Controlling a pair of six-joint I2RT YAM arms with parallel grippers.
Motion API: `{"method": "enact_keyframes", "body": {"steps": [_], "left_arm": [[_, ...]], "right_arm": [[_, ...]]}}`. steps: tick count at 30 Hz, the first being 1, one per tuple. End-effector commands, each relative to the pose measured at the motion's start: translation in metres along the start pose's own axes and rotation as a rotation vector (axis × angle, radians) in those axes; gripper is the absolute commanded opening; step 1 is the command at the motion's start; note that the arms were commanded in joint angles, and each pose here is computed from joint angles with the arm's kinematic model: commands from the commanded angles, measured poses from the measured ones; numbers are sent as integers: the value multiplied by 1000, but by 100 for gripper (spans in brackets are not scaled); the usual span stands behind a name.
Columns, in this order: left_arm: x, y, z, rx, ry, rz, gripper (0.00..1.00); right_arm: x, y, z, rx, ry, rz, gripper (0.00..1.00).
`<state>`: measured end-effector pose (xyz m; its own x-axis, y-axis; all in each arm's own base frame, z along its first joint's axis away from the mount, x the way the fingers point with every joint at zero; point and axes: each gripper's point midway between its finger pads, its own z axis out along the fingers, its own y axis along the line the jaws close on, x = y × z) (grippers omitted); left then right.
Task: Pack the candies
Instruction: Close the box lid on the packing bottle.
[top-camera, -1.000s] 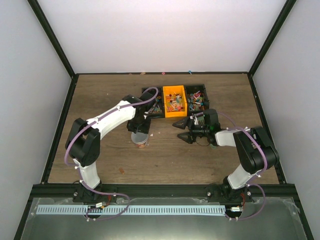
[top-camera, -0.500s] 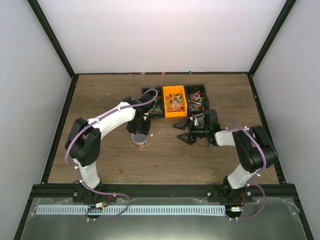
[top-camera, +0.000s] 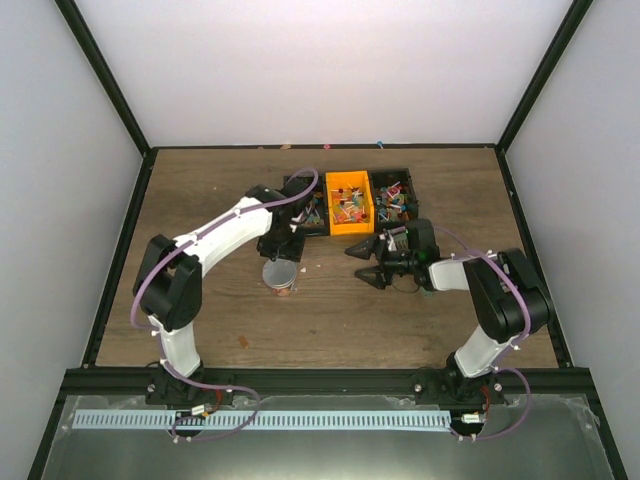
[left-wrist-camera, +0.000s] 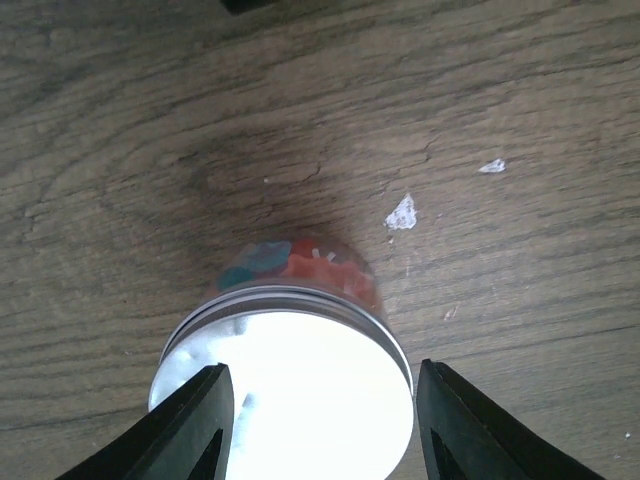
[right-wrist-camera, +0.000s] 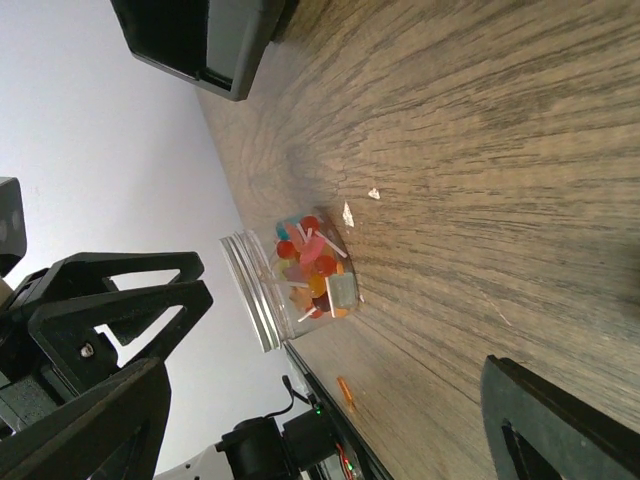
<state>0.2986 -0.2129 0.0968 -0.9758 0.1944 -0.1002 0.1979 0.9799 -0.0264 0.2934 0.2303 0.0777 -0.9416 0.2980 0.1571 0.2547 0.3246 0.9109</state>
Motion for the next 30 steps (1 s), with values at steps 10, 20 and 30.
{"method": "enact_keyframes", "body": {"steps": [10,20,30], "left_arm": [[9,8,21,-13,50,18,54],[-15,5,-5,19,-73,33,57],[-24,47,-28,314,-197,-276,57]], "right_arm": [[-13,14,2,-23,-16,-19,86],[-18,13,5,-22,-23,-8,86],[-25,21,9,-33,-20,-11,86]]}}
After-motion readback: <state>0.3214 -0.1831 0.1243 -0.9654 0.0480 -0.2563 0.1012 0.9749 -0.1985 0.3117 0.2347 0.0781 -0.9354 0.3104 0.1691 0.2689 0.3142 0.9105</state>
